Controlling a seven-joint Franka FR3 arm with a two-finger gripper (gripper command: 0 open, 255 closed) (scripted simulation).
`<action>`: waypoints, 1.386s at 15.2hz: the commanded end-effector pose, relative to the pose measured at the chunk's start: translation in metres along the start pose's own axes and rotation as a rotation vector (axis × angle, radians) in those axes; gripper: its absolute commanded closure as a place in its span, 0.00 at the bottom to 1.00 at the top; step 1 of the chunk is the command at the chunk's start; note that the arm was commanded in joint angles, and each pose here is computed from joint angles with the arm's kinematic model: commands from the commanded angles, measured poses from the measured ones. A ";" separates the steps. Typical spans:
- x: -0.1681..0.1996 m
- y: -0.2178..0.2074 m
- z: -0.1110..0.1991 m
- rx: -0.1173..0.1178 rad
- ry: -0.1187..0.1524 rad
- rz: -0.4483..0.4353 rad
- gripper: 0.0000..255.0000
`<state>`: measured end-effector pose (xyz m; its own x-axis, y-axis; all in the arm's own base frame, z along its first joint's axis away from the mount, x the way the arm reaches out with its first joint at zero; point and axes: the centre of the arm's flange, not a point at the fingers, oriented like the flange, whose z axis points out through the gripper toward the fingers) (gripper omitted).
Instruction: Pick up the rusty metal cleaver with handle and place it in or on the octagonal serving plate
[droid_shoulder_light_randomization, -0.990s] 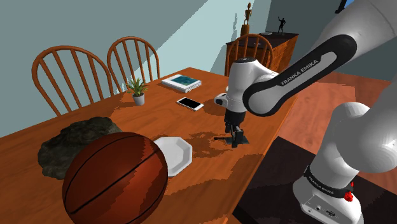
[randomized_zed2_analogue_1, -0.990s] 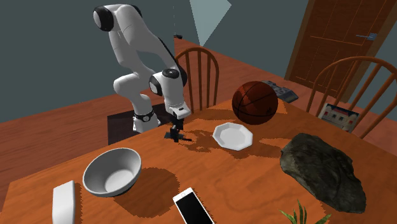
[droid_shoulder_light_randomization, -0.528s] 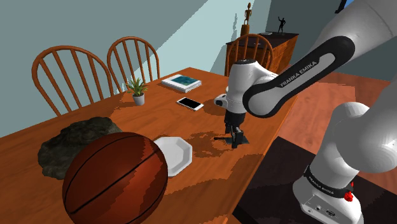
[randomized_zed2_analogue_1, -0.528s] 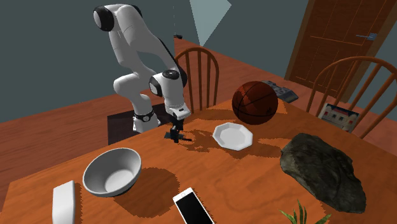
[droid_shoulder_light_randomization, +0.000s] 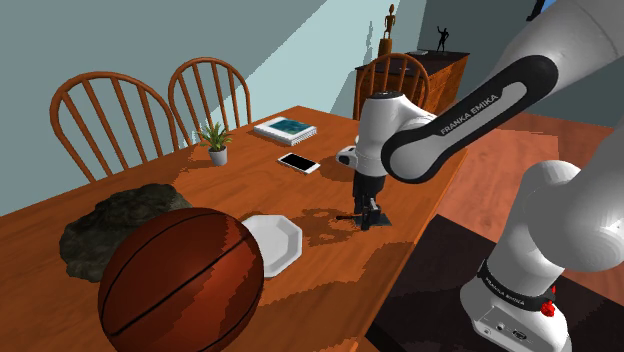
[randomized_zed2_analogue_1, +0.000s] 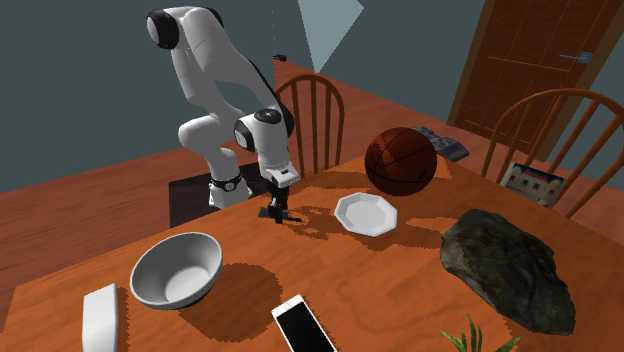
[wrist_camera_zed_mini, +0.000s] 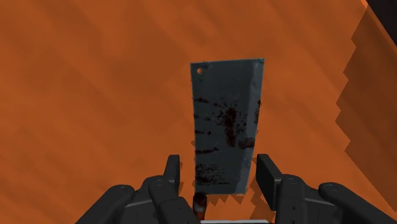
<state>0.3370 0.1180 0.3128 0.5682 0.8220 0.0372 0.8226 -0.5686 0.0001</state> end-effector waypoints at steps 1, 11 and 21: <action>-0.003 0.001 0.004 0.005 -0.008 0.002 1.00; 0.001 -0.003 -0.039 0.005 -0.008 0.002 1.00; 0.015 -0.005 -0.081 0.005 -0.008 0.002 1.00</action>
<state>0.3385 0.1261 0.3943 0.5697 0.8213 0.0293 0.8217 -0.5699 -0.0049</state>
